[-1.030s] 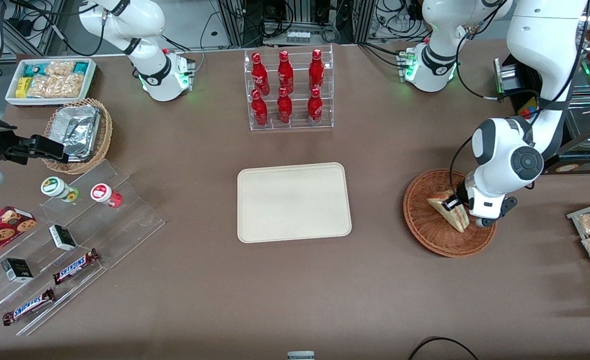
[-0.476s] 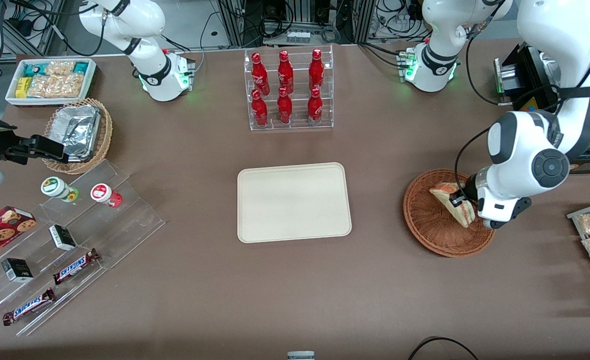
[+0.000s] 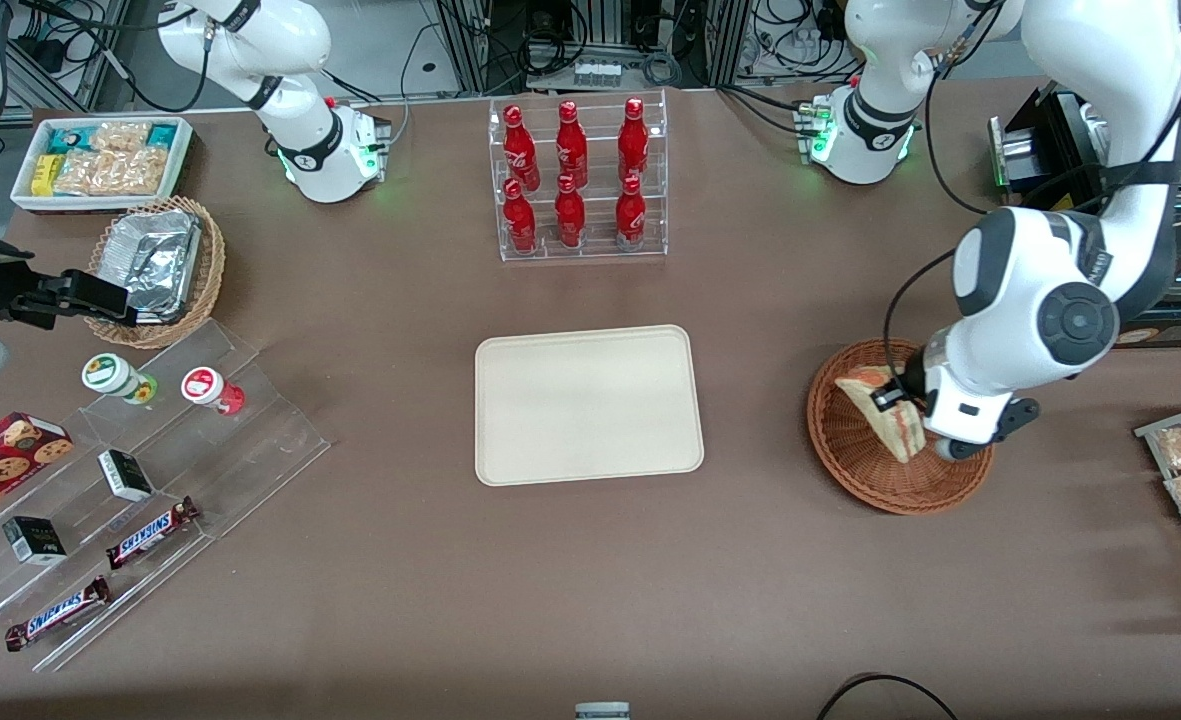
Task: Place sandwich from basket to tray
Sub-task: 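Lift the sandwich out of the basket with the left gripper, then carry the sandwich over the cream tray with the left gripper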
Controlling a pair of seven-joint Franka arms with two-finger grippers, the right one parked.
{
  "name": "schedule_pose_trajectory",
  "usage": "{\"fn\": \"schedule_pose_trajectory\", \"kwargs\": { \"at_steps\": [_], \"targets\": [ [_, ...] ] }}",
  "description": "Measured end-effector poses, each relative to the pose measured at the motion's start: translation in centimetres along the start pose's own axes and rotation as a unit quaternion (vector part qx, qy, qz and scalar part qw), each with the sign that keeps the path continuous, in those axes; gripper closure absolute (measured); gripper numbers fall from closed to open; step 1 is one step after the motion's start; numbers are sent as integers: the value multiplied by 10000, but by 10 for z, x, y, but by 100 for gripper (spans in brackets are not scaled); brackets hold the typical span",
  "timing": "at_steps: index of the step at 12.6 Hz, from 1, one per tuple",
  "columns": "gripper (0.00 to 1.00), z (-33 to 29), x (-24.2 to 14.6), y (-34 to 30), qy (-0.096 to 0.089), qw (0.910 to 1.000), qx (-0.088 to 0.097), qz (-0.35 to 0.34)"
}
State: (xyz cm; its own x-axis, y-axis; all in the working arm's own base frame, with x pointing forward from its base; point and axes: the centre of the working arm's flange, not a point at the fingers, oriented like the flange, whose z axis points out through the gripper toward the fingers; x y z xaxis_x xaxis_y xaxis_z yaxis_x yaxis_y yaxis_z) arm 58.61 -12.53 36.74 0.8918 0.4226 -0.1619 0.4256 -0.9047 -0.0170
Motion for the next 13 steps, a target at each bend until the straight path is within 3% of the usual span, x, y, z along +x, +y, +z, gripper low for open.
{"fn": "schedule_pose_trajectory", "kwargs": {
  "at_steps": [7,13],
  "targets": [
    [85,8,-70,102,-2,9948,-10,1016],
    [85,49,-128,215,-34,9797,21,2002]
  ]
}}
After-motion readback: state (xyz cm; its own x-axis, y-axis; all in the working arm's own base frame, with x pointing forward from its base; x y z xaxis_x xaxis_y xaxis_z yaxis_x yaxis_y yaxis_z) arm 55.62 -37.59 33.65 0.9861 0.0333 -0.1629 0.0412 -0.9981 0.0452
